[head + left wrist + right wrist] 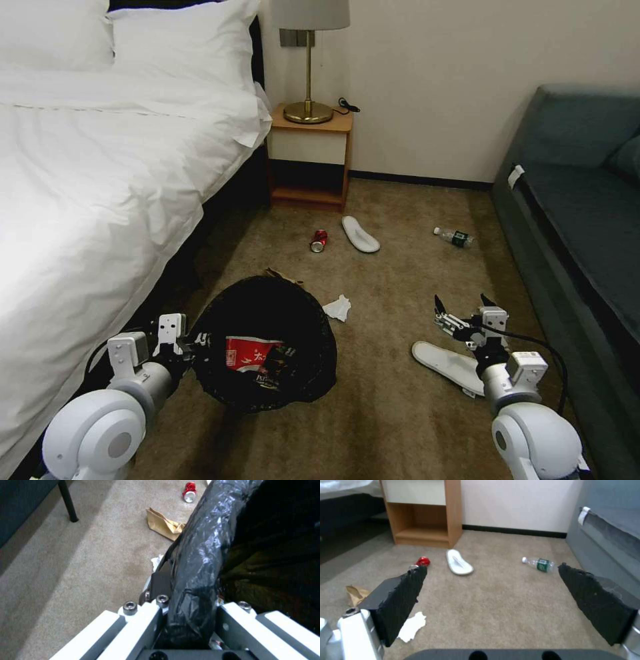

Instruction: Pick up the trash bin, then pick up the garbage on the floor and place it into the trash bin.

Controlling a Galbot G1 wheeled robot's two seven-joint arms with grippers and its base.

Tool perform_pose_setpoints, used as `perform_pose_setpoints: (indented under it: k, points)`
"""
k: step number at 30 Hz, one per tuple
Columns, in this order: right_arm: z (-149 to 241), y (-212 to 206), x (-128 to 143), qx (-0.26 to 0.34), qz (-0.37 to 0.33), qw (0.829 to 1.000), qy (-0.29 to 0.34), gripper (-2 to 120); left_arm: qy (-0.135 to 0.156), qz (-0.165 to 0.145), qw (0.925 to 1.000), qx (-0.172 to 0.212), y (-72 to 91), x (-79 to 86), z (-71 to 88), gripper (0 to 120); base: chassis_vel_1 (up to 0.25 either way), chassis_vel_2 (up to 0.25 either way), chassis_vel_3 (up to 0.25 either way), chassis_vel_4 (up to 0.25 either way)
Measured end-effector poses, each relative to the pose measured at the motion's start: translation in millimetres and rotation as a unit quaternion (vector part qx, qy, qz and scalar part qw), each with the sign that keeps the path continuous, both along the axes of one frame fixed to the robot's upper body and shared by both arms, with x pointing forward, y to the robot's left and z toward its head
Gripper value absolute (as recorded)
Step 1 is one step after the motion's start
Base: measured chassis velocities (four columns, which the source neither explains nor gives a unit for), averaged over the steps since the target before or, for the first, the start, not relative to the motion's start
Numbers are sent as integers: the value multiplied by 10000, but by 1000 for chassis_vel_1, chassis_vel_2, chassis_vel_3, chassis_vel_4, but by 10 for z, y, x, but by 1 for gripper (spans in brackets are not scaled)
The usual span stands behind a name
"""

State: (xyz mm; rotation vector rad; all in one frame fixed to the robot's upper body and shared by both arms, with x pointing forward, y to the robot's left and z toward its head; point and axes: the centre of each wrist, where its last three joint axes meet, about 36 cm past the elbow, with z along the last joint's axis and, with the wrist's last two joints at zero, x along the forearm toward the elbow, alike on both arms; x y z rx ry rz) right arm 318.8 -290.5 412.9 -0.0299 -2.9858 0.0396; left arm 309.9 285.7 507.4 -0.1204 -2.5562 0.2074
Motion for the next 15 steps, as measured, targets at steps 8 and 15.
perform_pose_setpoints:
  k: [8, 15]
  points:
    - [33, 2, 6, 172, -75, 9997, 142, 100, -96, -23, 9999, 22, 22, 40, 50, 2, 0, 0, 0, 0]
    - [33, 9, 0, 169, -50, 9997, 159, 100, -169, -16, 9999, 2, 33, 66, 93, 2, 0, 0, 0, 0]
